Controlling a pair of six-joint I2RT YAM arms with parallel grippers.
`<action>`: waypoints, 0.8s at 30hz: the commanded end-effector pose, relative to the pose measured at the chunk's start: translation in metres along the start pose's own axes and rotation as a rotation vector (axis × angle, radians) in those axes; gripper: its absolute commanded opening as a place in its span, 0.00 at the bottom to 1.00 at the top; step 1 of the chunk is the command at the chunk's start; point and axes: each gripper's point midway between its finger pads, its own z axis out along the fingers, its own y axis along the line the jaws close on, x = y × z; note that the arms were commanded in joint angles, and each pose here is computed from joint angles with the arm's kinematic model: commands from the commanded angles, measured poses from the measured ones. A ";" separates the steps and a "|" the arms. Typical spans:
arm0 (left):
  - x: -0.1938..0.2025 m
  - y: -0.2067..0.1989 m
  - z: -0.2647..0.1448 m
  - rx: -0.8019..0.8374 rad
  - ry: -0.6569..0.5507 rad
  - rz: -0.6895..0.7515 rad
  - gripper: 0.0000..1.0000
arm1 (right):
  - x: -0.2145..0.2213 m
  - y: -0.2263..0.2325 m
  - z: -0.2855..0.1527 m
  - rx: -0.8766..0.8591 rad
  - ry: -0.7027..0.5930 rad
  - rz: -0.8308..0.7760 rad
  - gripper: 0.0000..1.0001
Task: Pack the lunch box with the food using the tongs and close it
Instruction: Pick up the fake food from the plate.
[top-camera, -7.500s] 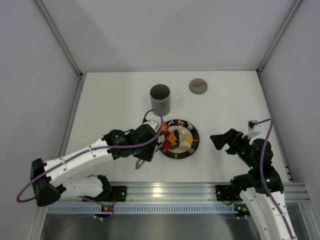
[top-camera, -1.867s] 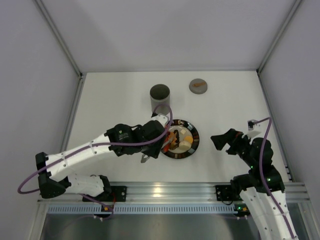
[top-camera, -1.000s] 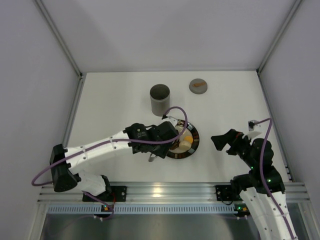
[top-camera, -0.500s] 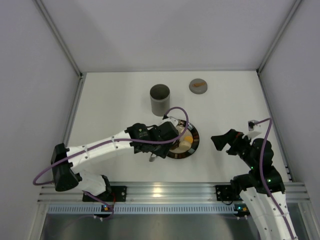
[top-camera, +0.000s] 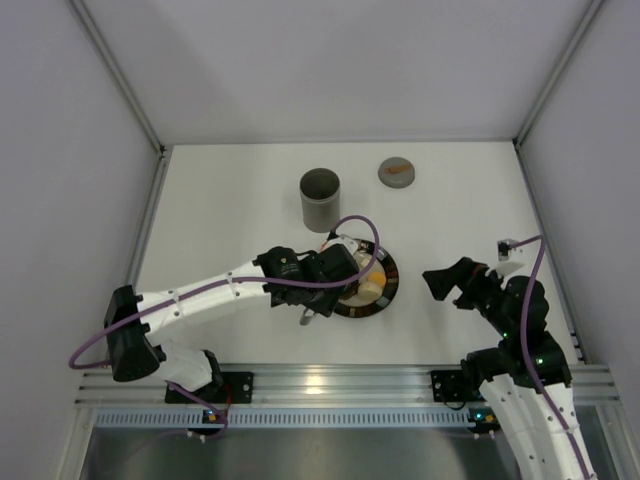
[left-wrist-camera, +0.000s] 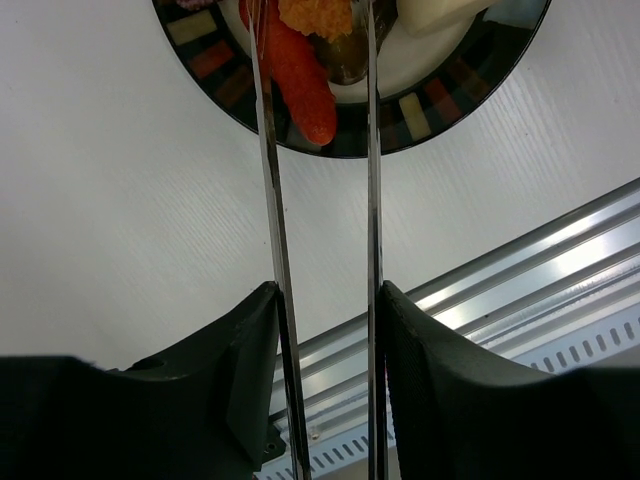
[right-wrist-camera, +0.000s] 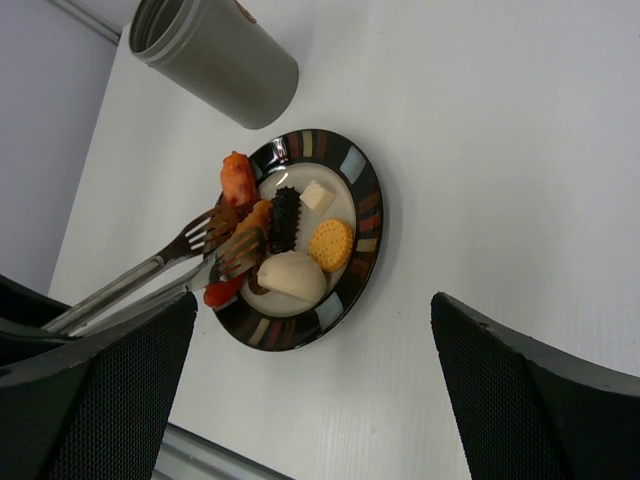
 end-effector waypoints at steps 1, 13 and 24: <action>-0.005 -0.007 0.003 0.024 -0.019 0.010 0.47 | -0.014 0.005 -0.006 0.001 -0.037 -0.016 1.00; -0.018 -0.003 -0.017 0.019 -0.061 0.000 0.26 | -0.012 0.004 -0.007 0.001 -0.037 -0.011 0.99; -0.027 0.003 -0.034 0.015 -0.098 -0.014 0.21 | -0.011 0.004 -0.006 0.000 -0.035 -0.009 0.99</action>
